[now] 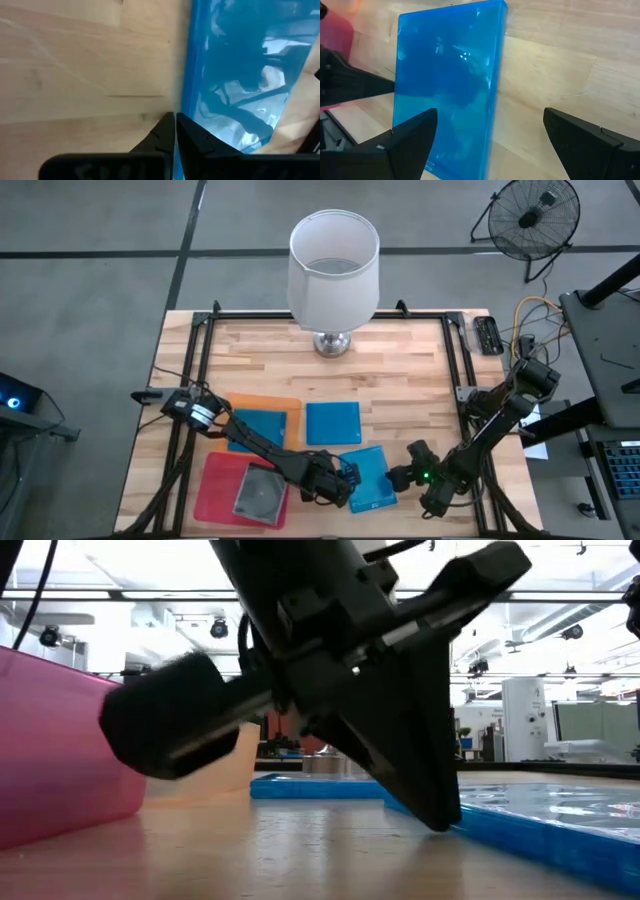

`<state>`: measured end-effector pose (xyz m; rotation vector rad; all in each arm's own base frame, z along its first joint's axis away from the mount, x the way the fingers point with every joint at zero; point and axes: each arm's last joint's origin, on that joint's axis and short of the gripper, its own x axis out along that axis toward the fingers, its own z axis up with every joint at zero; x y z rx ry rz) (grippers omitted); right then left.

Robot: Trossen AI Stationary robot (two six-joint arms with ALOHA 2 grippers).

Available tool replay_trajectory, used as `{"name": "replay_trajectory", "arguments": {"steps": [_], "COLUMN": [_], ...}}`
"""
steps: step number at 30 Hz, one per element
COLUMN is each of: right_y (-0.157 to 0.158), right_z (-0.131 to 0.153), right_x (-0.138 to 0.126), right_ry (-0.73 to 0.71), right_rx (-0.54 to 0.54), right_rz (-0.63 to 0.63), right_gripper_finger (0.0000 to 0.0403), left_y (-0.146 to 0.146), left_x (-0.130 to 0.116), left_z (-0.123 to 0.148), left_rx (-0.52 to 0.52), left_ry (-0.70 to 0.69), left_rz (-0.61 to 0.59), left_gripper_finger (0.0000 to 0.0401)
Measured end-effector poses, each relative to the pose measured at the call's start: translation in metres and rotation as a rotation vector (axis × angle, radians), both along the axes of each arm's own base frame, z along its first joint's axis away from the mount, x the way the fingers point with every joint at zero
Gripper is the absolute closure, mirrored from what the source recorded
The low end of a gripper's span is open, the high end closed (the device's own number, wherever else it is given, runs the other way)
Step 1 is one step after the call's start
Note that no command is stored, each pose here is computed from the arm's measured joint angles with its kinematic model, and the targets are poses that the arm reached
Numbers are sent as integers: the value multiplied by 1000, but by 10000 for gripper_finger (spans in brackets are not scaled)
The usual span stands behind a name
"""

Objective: Pick & place jewel cases by type
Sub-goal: Put the bottom blue CD case into the orange bin

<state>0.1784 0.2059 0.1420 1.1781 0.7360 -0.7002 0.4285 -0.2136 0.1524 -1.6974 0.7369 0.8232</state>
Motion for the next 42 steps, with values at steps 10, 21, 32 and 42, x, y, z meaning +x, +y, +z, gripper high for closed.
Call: {"name": "replay_trajectory", "arguments": {"steps": [10,21,32,42], "right_y": [0,0,8,11], "right_z": [-5,-21,-23,-1], "right_x": [0,13,21,39], "right_ry": [0,-137,-178,-262], "right_rx": [0,110,115,55], "right_rz": [11,12,27,108], "right_gripper_finger": [44,44,44,44], "left_y": [-2,0,0,1], "left_x": [1,2,3,5], "left_z": [-5,-5,-5,-4], "left_rx": [4,8,22,31], "left_ry": [7,2,-8,-18], "left_rz": [-6,-11,-29,-45], "left_gripper_finger": [401,401,401,401]}}
